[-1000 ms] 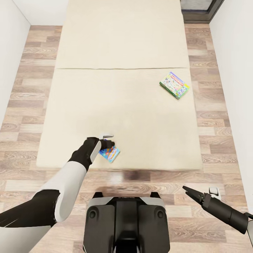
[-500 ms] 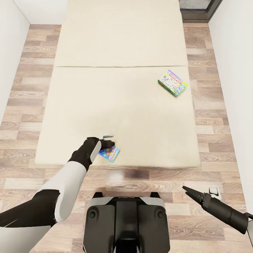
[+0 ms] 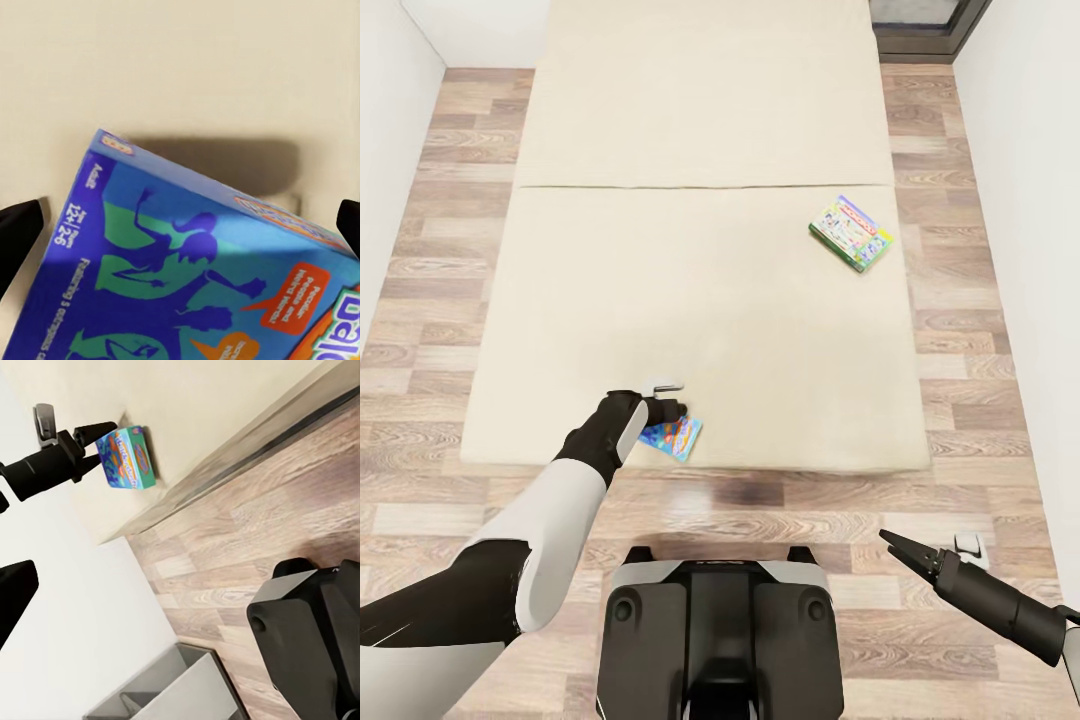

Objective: Put all the toys in the child's room - the three board games (two on the bed and one on the table), the two jigsaw puzzles on the table, and the tennis ball on the table - inside the toy box on the table in the child's room.

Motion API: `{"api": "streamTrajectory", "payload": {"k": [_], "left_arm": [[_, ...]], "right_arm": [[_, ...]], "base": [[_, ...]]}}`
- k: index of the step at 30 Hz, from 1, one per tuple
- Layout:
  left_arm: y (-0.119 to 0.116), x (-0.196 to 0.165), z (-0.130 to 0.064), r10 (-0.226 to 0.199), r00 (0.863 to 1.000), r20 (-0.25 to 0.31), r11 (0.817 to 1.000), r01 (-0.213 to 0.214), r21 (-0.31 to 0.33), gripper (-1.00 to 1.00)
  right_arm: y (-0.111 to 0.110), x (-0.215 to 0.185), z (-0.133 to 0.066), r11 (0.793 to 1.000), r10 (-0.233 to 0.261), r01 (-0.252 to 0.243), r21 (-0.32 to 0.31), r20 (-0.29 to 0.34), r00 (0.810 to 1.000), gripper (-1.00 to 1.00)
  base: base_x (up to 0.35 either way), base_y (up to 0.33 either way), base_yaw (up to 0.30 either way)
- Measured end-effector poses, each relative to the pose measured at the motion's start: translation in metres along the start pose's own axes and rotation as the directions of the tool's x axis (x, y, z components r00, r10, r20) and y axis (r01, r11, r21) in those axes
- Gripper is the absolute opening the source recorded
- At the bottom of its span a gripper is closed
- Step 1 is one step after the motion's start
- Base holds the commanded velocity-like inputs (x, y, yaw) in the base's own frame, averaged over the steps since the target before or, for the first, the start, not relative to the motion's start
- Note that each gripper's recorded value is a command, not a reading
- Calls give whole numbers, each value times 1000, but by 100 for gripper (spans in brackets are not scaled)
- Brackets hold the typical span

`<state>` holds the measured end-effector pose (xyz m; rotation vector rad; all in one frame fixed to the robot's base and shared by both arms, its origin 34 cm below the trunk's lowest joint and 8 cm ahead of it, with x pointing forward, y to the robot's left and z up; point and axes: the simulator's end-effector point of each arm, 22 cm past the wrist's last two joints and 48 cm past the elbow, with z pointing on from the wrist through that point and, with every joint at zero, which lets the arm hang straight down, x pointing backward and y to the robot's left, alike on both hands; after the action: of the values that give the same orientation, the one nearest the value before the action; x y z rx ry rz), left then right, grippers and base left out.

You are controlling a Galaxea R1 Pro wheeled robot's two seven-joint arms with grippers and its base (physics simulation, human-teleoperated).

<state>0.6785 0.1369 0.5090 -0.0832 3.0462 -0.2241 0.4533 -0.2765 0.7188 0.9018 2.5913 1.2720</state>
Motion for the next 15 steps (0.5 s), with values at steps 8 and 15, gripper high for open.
{"api": "streamTrajectory", "payload": {"k": [8, 15], "left_arm": [[0, 0, 0, 0, 1000, 0, 1000, 0, -1, 100], [0, 0, 0, 1, 1000, 0, 1000, -1, -1, 100]], "right_arm": [[0, 0, 0, 1000, 1, -1, -2, 1, 1000, 100], [1, 0, 0, 1000, 1, -1, -2, 1, 1000, 100]], "base": [[-102, -18, 0], [-17, -4, 0]]}}
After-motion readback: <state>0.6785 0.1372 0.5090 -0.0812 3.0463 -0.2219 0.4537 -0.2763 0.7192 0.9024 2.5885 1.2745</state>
